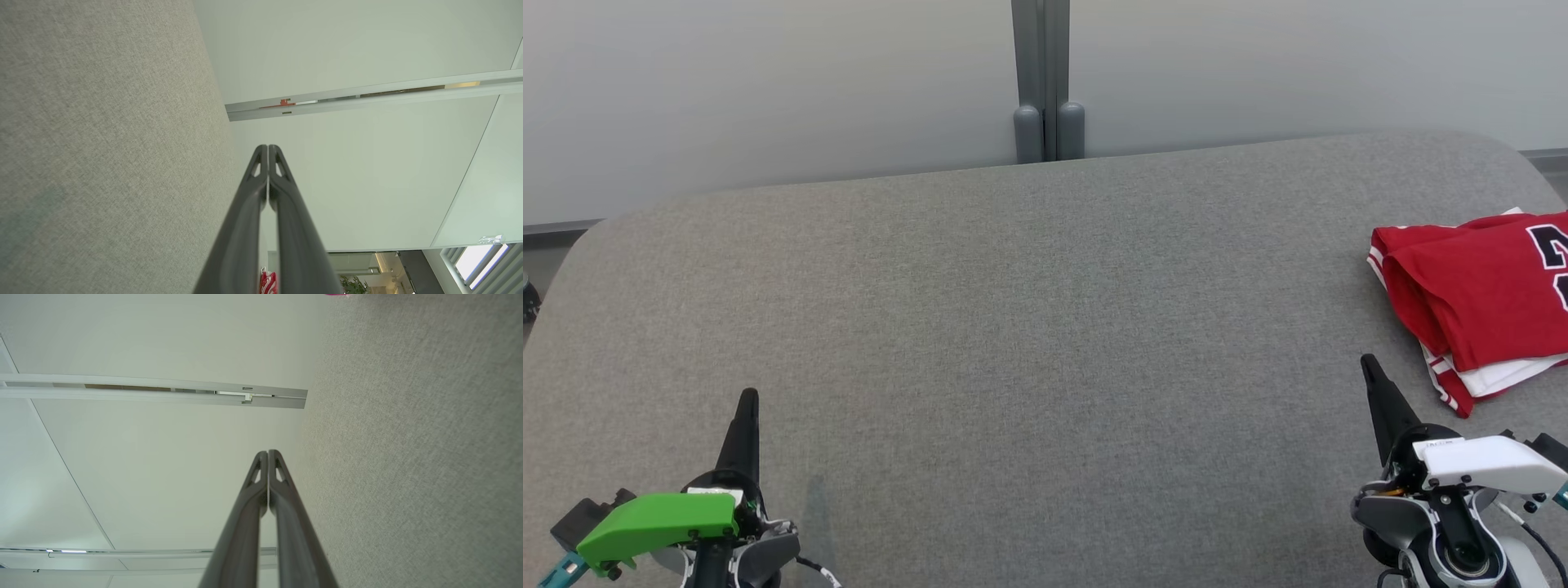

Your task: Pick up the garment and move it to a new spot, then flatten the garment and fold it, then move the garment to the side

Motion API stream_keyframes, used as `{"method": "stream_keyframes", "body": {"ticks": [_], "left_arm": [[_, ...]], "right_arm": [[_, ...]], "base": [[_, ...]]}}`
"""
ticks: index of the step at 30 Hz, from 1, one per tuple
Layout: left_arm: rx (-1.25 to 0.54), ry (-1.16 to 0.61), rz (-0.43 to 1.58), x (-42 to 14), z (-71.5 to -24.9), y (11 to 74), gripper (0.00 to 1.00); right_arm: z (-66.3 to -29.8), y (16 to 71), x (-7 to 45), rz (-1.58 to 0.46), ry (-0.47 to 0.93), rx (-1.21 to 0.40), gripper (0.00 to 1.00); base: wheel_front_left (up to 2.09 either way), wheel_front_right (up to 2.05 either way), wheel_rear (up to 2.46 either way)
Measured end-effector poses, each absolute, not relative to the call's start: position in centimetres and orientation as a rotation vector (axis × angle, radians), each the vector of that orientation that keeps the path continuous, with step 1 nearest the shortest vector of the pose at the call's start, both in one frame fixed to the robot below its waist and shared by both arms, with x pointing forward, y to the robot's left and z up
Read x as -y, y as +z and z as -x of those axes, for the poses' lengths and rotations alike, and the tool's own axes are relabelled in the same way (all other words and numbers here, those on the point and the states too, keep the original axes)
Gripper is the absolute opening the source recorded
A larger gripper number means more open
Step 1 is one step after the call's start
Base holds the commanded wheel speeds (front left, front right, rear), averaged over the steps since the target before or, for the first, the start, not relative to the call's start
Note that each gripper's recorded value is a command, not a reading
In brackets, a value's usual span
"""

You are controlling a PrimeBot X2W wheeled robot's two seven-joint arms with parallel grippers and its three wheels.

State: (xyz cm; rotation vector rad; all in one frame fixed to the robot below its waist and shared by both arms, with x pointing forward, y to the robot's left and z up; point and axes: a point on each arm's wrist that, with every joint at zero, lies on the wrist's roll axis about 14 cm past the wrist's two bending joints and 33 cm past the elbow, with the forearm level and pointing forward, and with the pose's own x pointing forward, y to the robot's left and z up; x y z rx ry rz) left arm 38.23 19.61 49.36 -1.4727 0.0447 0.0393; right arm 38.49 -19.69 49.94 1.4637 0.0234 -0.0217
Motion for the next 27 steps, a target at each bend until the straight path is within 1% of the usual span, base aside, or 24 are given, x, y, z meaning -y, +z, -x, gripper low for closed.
{"method": "stream_keyframes", "body": {"ticks": [16, 27], "left_arm": [[-0.014, 0.012, 1.572, -19.92, -38.69, 50.24, 0.00], [-0.009, 0.009, 1.576, -19.96, -38.76, 50.38, 0.00]], "right_arm": [[-38.76, 50.38, 19.95, -1.569, -0.008, -0.010, 0.00], [-38.80, 50.45, 20.00, -1.573, -0.008, -0.007, 0.00]], "base": [[0.00, 0.00, 0.00], [0.00, 0.00, 0.00]]}}
